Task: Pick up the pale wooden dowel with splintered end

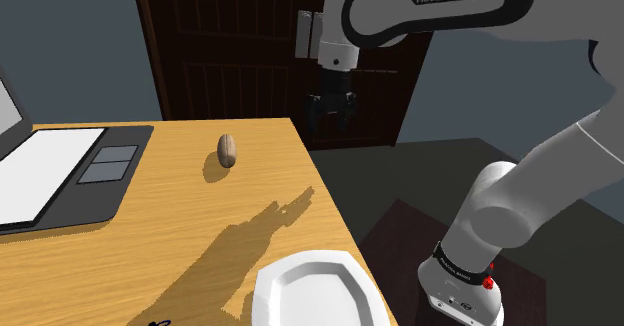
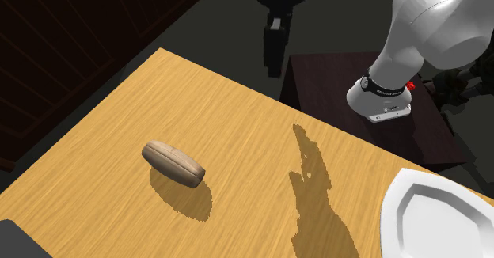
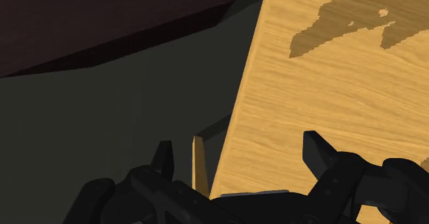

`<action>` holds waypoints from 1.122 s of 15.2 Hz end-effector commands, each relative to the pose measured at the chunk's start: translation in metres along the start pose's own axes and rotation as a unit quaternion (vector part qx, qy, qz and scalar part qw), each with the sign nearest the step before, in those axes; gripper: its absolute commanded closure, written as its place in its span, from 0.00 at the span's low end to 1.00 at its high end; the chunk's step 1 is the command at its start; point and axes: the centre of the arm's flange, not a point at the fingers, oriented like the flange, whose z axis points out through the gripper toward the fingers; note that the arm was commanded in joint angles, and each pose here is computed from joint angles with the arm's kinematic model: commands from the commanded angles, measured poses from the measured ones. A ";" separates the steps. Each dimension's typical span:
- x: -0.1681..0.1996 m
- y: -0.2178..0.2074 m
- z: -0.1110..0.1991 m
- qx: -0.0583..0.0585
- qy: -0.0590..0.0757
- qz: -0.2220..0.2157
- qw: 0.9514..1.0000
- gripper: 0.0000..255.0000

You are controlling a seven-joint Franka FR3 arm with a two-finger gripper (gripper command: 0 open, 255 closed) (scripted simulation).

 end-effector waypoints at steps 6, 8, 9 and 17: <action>0.044 -0.075 0.019 0.008 0.008 0.033 0.999 0.00; 0.058 -0.096 0.023 0.010 0.010 0.043 0.999 0.00; 0.065 -0.106 0.025 0.011 0.011 0.047 0.999 0.00; 0.126 -0.186 0.041 0.020 0.020 0.085 0.996 0.00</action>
